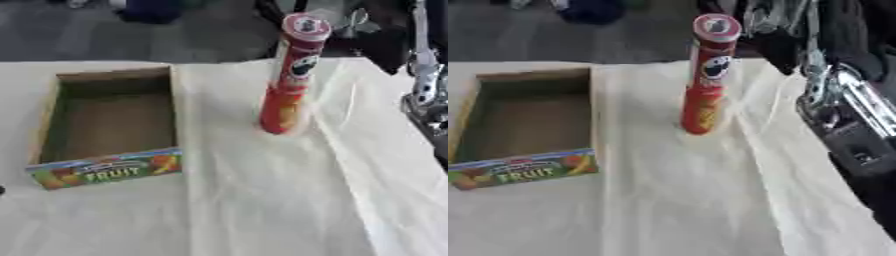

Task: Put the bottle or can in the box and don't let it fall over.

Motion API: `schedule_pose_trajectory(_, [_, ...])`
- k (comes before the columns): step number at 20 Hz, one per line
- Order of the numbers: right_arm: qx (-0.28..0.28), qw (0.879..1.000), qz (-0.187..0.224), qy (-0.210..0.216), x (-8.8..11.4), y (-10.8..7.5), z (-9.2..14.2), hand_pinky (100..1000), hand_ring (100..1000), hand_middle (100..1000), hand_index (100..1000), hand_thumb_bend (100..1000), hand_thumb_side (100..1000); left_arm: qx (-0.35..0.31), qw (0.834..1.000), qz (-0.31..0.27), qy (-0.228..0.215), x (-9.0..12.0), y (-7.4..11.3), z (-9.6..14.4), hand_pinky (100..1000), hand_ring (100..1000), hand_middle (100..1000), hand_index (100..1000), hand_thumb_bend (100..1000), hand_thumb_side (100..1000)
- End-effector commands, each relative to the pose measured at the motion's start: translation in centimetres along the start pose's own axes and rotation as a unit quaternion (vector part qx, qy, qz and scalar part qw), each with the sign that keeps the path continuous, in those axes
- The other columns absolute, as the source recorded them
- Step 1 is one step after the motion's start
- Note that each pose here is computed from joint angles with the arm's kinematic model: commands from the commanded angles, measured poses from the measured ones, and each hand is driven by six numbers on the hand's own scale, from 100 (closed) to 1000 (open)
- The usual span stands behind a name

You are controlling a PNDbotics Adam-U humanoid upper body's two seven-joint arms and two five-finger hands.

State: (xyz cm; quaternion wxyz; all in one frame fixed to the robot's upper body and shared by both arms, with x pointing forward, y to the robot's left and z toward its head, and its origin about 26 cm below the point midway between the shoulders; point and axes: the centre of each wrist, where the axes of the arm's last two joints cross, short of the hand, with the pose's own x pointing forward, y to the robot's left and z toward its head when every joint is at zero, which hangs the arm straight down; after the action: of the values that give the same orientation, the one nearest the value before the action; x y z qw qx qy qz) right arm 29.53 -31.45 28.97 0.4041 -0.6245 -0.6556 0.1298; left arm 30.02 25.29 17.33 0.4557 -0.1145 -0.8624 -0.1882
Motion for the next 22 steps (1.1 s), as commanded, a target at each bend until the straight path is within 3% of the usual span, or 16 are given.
schedule_pose_trajectory(1, [-0.016,1.0,0.001,-0.008,0.2,-0.8,-0.2,618,883,902,913,100,696,-0.001,1.0,-0.01,-0.01,0.7,0.3,-0.1,539,875,852,816,151,780])
schedule_pose_trajectory(11, [0.015,1.0,0.007,-0.006,0.8,-0.9,-0.3,677,930,959,962,100,751,-0.003,1.0,-0.011,-0.007,0.6,0.2,-0.1,538,876,852,816,154,786])
schedule_pose_trajectory(16, [0.058,0.998,0.025,-0.002,2.2,-1.7,-1.0,728,955,977,991,100,687,-0.006,1.0,-0.009,-0.005,0.5,0.2,-0.1,538,876,852,816,156,788])
schedule_pose_trajectory(18, [0.073,0.997,0.03,-0.002,2.8,-2.2,-1.4,728,948,967,990,100,809,-0.007,1.0,-0.008,-0.003,0.5,0.1,-0.1,538,876,852,816,157,791])
schedule_pose_trajectory(22, [0.092,0.995,0.042,0.009,3.7,-2.9,-1.8,750,942,959,977,100,870,-0.008,1.0,-0.009,-0.001,0.4,0.1,0.0,537,877,852,815,155,790])
